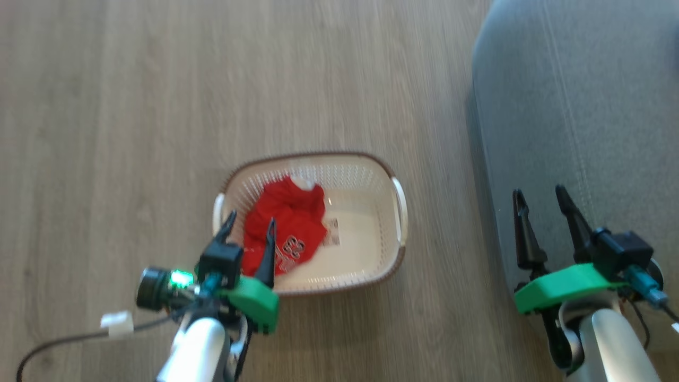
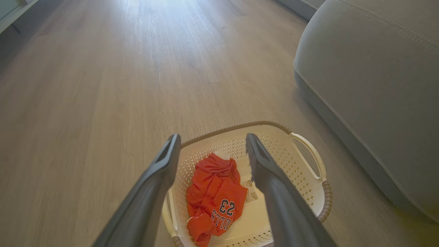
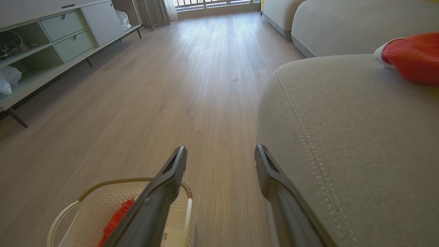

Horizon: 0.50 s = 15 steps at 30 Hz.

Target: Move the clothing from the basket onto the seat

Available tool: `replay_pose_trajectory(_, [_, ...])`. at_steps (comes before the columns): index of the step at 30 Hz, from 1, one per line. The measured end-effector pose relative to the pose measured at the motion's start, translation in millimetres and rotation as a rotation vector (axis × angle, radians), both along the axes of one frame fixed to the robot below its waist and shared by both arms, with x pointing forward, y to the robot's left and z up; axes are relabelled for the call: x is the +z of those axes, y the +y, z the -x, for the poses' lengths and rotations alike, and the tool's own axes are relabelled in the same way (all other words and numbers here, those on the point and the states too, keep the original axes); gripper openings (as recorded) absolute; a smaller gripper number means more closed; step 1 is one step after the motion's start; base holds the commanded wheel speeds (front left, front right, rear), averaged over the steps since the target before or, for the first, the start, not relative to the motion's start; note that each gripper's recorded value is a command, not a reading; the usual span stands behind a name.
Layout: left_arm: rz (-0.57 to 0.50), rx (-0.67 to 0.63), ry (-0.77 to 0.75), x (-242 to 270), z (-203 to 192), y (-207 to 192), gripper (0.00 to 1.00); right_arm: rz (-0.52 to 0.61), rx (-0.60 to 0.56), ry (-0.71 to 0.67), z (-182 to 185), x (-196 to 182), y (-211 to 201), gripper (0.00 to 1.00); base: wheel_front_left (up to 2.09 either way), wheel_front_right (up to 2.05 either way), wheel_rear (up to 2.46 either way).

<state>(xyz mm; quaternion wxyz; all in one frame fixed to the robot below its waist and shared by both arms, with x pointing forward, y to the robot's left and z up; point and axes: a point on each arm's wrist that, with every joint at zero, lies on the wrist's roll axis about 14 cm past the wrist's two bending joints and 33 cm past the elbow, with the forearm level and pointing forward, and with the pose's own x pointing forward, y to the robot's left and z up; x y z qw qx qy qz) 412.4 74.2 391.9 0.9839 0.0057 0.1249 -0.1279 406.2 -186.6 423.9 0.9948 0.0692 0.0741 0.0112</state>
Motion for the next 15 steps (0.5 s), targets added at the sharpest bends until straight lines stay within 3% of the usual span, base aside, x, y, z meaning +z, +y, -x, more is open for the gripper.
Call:
replay_pose_trajectory(8, [-0.05,-0.152,0.103,-61,-51,-38,1.0,-0.006,0.049,-0.038,-37,-4,9,1.0,0.0,0.0,0.0])
replay_pose_trajectory(11, [-0.061,-0.179,0.154,-91,-69,-46,1.0,0.029,0.129,-0.062,-50,-4,23,1.0,0.0,0.0,0.0])
replay_pose_trajectory(15, [-0.065,-0.203,0.209,-122,-83,-54,1.0,0.031,0.128,-0.087,-65,-6,22,1.0,0.0,0.0,0.0])
